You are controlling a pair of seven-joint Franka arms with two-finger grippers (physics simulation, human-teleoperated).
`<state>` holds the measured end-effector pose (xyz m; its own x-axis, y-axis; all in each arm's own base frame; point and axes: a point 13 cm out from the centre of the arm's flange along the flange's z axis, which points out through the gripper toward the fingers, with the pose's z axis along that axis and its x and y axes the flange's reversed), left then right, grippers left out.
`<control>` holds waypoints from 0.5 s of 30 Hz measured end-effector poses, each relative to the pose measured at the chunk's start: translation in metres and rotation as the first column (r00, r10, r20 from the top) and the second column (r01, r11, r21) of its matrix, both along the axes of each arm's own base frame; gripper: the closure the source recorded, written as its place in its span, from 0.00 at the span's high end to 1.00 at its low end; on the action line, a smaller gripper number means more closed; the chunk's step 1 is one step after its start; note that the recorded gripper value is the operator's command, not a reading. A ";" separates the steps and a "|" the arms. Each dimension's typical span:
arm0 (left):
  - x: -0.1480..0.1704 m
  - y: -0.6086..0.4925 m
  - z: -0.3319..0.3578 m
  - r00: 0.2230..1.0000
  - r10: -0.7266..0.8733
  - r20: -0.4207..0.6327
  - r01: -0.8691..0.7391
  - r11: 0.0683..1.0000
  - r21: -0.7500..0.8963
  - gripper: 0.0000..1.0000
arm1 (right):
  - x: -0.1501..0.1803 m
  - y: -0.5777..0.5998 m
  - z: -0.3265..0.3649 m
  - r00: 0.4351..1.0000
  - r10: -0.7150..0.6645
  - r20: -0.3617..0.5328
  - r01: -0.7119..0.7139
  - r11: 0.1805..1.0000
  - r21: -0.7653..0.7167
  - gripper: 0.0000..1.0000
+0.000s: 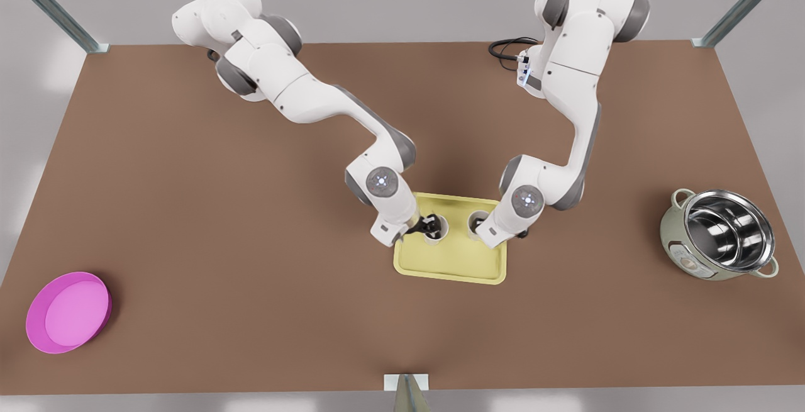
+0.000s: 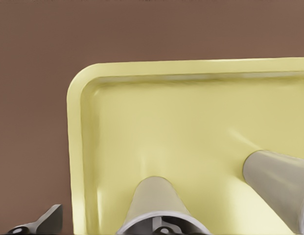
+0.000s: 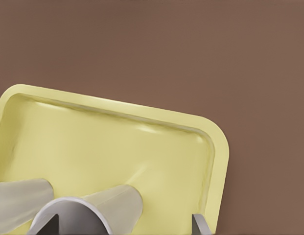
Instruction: Use the left arm to pick up the white IKEA cup from the tray and place it on the middle-left position; use the right arm to pick up the white IKEA cup from the tray and place it on the middle-right position
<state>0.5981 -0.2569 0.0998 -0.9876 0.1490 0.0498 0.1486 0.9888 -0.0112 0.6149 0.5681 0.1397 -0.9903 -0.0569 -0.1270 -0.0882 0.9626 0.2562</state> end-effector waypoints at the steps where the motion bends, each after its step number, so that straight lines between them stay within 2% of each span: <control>1: 0.002 -0.003 0.002 1.000 0.003 0.009 -0.003 1.000 -0.003 0.62 | 0.002 0.004 -0.005 1.000 -0.010 0.011 0.010 1.000 0.010 1.00; 3: 0.003 -0.010 0.004 1.000 0.006 0.022 -0.006 1.000 -0.008 0.42 | 0.005 0.010 -0.011 0.999 -0.026 0.025 0.026 0.999 0.031 1.00; 4: 0.003 -0.011 0.005 1.000 0.010 0.028 -0.010 1.000 -0.008 0.28 | 0.004 0.015 -0.011 0.999 -0.031 0.032 0.030 0.999 0.043 1.00; 5: 0.004 -0.011 0.007 0.999 0.016 0.034 -0.015 1.000 -0.006 0.25 | 0.004 0.019 -0.008 0.999 -0.036 0.036 0.034 0.998 0.053 1.00; 8: 0.007 -0.013 0.018 0.998 0.034 0.047 -0.033 0.999 -0.014 0.24 | -0.007 0.033 0.000 0.999 -0.039 0.031 0.037 0.997 0.071 1.00; 10: 0.008 -0.013 0.024 0.998 0.043 0.050 -0.042 0.999 -0.017 0.17 | -0.010 0.035 -0.001 0.999 -0.047 0.024 0.046 0.996 0.073 1.00; 12: 0.010 -0.011 0.029 0.997 0.054 0.053 -0.054 0.998 -0.017 0.16 | -0.011 0.034 -0.004 0.998 -0.054 0.018 0.053 0.996 0.068 1.00; 15: 0.044 0.037 0.067 0.987 0.136 0.091 -0.133 0.991 -0.031 0.15 | -0.015 0.030 -0.008 0.999 -0.051 0.002 0.051 0.998 0.047 1.00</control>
<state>0.6418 -0.2200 0.1671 -0.9989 0.0145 -0.0446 0.0158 0.9995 -0.0288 0.5996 0.5985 0.1313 -0.9914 -0.0006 -0.1311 -0.0404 0.9528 0.3008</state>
